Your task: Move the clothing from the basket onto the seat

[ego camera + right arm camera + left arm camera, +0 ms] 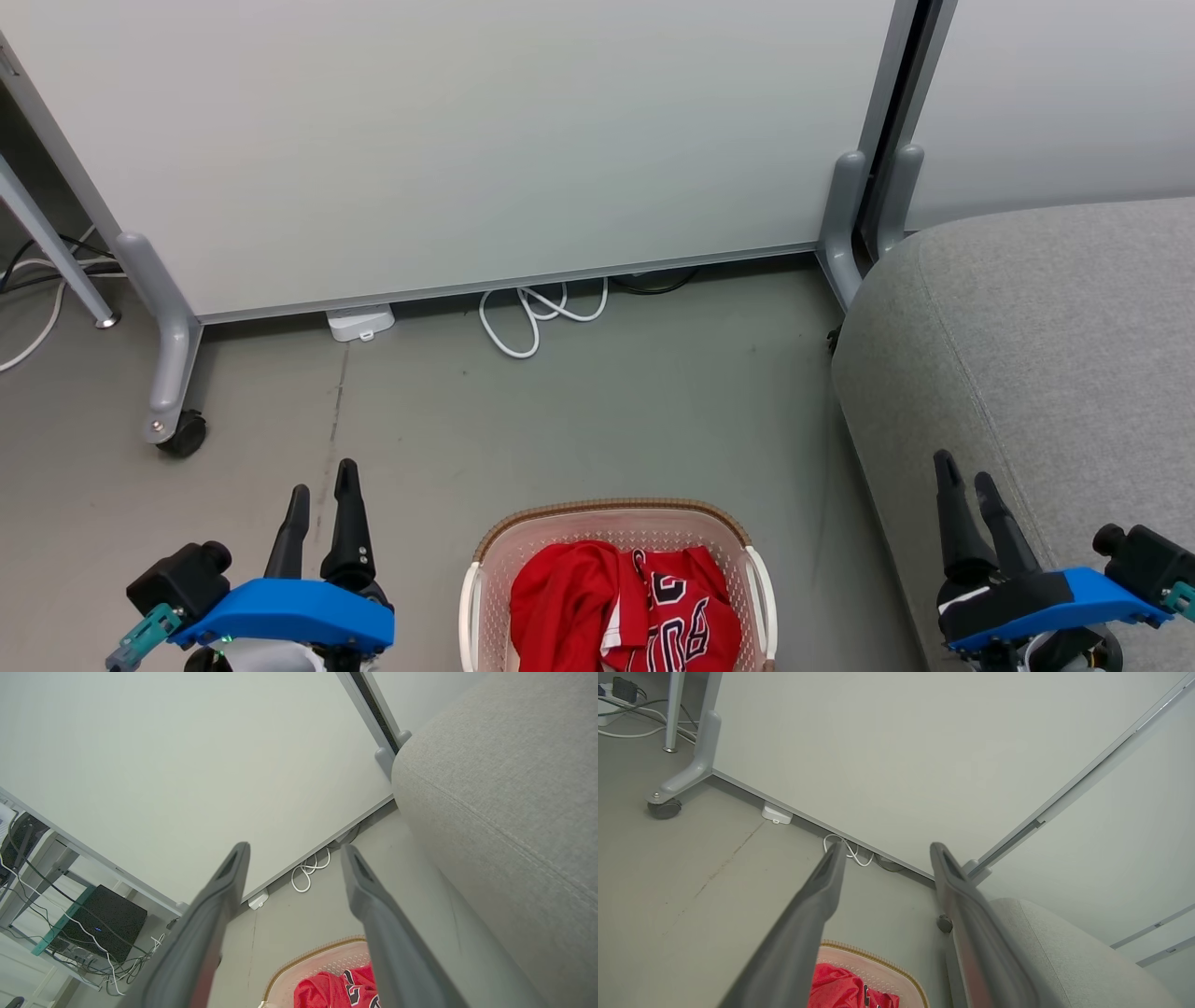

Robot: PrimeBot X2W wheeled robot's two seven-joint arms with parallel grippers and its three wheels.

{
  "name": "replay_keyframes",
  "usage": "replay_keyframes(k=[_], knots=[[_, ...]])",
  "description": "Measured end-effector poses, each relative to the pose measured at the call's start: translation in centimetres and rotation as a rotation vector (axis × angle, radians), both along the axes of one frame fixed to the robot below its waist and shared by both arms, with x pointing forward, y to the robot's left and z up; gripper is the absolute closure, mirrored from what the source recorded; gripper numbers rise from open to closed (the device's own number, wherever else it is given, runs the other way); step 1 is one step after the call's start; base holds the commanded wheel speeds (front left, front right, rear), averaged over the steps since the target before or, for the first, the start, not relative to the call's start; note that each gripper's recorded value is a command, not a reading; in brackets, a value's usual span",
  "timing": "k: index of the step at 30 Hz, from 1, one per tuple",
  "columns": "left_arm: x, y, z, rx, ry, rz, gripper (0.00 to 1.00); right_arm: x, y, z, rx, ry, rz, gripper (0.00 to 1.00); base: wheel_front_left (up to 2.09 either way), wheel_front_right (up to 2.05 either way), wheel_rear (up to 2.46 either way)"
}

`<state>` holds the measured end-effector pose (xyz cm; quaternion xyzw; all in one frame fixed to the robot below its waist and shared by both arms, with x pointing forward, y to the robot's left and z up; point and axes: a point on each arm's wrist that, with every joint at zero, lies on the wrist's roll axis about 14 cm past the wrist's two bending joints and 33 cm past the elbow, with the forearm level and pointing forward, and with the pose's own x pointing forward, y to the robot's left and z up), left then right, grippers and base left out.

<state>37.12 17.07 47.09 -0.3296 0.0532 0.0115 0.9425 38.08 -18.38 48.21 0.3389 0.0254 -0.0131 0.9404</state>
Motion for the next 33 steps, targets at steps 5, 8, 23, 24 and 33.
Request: replay_keyframes(k=[5, 8, 23, 24, 33], knots=[[-0.1, -0.3, 0.0, 0.060, -0.008, -0.018, 0.00, 0.0, 0.1, -0.1, -0.065, 0.001, 0.008, 0.00, 0.00, 0.00, 0.00], [-0.2, -0.4, -0.1, 0.092, -0.011, -0.026, 0.00, 0.0, 0.2, -0.2, -0.101, -0.001, 0.015, 0.00, 0.00, 0.00, 0.00], [-0.3, -1.0, 0.2, 0.223, -0.047, -0.062, 0.00, 0.2, 1.0, -0.2, -0.257, -0.017, 0.053, 0.00, 0.00, 0.00, 0.00], [-0.3, -1.0, 0.2, 0.230, -0.048, -0.064, 0.00, 0.2, 1.0, -0.1, -0.266, -0.020, 0.055, 0.00, 0.00, 0.00, 0.00], [-0.2, -1.2, 0.4, 0.275, -0.068, -0.077, 0.00, 0.4, 1.4, 0.3, -0.347, -0.044, 0.072, 0.00, 0.00, 0.00, 0.00]])
